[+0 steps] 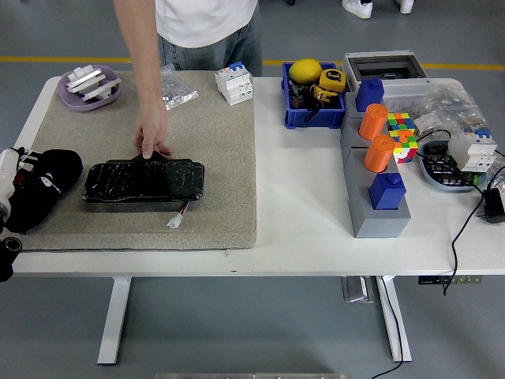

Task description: Pick the rag up,wipe the panel,place it on the desk

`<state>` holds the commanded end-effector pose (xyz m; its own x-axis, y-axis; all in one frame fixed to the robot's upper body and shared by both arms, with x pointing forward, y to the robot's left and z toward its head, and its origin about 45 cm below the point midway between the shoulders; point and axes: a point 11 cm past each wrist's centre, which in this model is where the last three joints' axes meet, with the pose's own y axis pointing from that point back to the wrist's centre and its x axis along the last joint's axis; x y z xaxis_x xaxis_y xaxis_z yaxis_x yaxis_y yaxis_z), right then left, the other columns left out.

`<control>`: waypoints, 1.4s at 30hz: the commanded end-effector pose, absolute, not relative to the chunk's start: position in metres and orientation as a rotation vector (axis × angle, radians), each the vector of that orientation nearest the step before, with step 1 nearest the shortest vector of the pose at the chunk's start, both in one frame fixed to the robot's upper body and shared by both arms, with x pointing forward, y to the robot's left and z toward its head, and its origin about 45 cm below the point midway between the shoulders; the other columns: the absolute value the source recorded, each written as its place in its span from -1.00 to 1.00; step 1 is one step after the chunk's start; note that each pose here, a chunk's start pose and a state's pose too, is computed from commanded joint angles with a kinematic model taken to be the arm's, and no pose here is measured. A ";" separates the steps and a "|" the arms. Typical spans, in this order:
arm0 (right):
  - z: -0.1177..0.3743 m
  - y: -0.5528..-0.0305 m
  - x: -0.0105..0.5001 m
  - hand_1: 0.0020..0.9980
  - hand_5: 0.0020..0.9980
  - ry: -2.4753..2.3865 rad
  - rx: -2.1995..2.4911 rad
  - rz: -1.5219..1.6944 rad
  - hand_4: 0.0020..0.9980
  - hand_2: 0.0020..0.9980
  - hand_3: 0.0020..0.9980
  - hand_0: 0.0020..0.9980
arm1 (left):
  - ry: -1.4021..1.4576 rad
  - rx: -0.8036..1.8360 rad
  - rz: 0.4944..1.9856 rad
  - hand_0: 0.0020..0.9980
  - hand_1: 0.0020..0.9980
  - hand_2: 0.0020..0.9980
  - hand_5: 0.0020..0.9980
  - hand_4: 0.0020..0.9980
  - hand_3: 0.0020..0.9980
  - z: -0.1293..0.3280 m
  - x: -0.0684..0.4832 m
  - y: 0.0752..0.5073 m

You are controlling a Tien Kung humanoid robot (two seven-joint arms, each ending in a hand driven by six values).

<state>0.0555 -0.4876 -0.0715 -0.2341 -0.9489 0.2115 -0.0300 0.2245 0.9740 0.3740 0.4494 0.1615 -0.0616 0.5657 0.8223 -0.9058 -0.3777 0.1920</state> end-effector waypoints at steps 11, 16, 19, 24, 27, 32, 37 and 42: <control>-0.071 -0.488 0.055 0.38 0.04 -1.519 0.960 -1.179 1.00 0.42 0.35 0.53 | -0.600 1.061 1.649 -0.57 -0.03 0.17 -1.00 -0.25 0.09 0.200 0.378 0.430; -0.072 -0.490 0.050 0.38 0.04 -1.513 0.943 -1.184 1.00 0.42 0.35 0.53 | -0.632 1.014 1.607 -0.56 -0.03 0.17 -1.00 -0.25 0.08 0.204 0.382 0.402; -0.071 -0.490 0.050 0.38 0.04 -1.513 0.945 -1.183 1.00 0.42 0.35 0.53 | -0.655 1.015 1.575 -0.55 -0.03 0.17 -1.00 -0.26 0.09 0.200 0.383 0.388; -0.072 -0.489 0.052 0.38 0.04 -1.515 0.952 -1.181 1.00 0.42 0.35 0.53 | -0.679 1.038 1.534 -0.55 -0.03 0.17 -1.00 -0.26 0.09 0.189 0.385 0.374; -0.072 -0.489 0.053 0.38 0.05 -1.514 0.954 -1.180 1.00 0.42 0.35 0.53 | -0.669 1.052 1.520 -0.53 -0.04 0.17 -1.00 -0.29 0.08 0.180 0.386 0.372; -0.071 -0.490 0.053 0.38 0.05 -1.518 0.952 -1.179 1.00 0.42 0.35 0.53 | -0.674 1.043 1.492 -0.53 -0.04 0.17 -1.00 -0.32 0.08 0.176 0.386 0.359; -0.071 -0.491 0.052 0.38 0.05 -1.517 0.948 -1.179 1.00 0.42 0.35 0.54 | -0.685 1.007 1.467 -0.52 -0.04 0.16 -1.00 -0.32 0.08 0.177 0.387 0.338; -0.071 -0.491 0.053 0.38 0.05 -1.516 0.951 -1.177 1.00 0.42 0.35 0.54 | -0.700 0.953 1.425 -0.52 -0.04 0.16 -1.00 -0.32 0.08 0.178 0.387 0.309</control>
<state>0.0531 -0.4908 -0.0708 -0.2375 -0.9463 0.2194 -0.0219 0.2310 0.9727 0.3869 0.3086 0.1781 0.0614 0.4907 0.8692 -0.9879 -0.0945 0.1231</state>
